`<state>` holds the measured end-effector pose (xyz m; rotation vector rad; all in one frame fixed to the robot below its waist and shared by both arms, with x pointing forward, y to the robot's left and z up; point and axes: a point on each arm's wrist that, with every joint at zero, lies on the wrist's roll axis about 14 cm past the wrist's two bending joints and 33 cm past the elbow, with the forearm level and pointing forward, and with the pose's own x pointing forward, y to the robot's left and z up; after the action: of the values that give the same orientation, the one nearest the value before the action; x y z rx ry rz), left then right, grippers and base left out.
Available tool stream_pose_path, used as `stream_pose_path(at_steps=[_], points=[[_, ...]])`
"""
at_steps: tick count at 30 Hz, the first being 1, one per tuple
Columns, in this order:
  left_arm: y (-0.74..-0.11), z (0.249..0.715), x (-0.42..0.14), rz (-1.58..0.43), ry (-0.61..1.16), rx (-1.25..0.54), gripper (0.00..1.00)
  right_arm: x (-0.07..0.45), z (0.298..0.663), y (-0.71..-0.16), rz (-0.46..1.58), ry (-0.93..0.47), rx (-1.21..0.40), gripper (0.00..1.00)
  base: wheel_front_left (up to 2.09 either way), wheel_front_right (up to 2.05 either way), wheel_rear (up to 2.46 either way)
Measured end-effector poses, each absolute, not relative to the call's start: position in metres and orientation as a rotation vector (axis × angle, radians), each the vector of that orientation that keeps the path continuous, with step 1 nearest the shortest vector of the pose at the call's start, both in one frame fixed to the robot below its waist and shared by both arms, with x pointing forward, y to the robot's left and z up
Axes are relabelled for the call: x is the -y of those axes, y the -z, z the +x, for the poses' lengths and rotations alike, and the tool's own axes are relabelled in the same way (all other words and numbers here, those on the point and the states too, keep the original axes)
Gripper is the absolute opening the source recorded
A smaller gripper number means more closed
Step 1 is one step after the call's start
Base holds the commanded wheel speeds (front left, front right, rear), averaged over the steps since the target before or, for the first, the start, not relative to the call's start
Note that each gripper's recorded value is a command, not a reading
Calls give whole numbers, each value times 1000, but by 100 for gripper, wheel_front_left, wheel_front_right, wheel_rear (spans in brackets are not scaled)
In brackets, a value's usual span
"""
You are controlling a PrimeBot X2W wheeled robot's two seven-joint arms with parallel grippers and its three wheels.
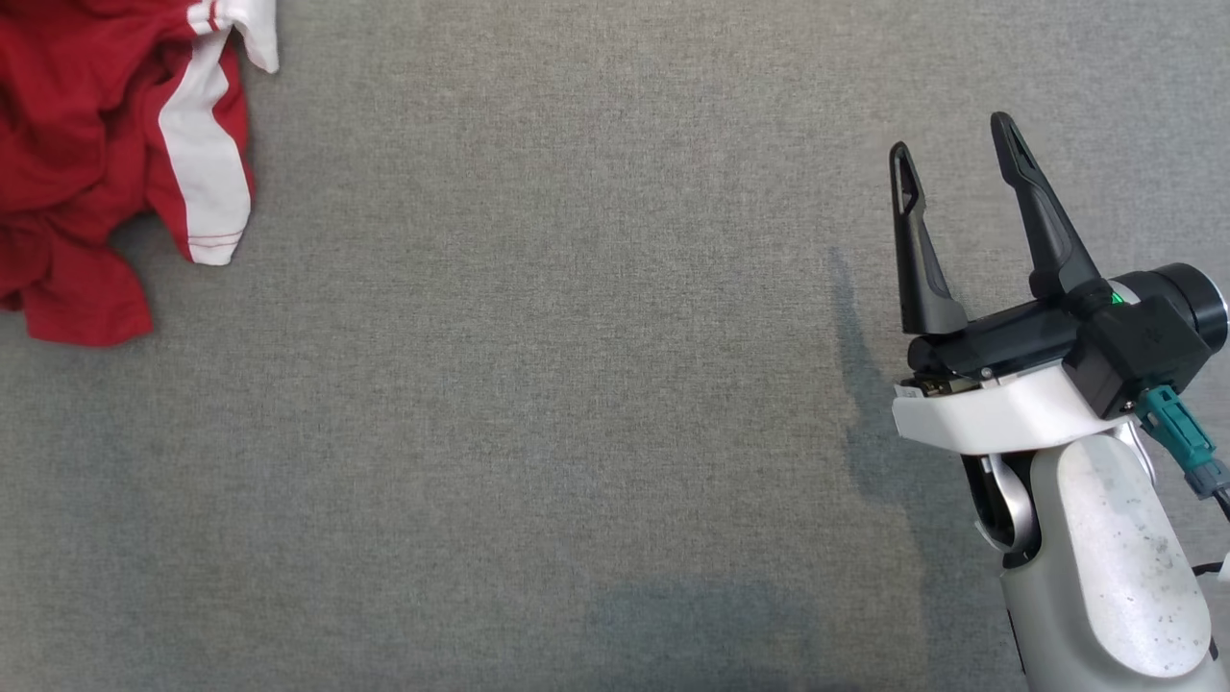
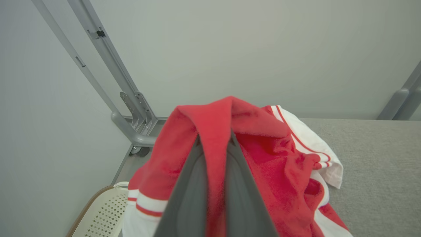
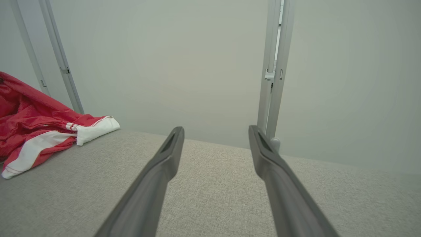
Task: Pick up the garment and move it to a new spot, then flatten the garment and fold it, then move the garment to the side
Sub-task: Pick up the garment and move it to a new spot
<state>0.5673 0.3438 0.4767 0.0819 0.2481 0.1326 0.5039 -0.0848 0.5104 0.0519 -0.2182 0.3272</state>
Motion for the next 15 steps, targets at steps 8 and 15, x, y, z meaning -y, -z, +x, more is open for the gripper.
stream_pose_path(at_steps=[8, 15], points=[[-583, 585, -315, 127, -43, -2, 0, 98, 488, -538, 74, -294, 260, 100, 0, 0, 0], [-645, 580, -248, 128, 128, 136, 0, 121, 467, -557, 65, -234, 286, 100, 0, 0, 0]])
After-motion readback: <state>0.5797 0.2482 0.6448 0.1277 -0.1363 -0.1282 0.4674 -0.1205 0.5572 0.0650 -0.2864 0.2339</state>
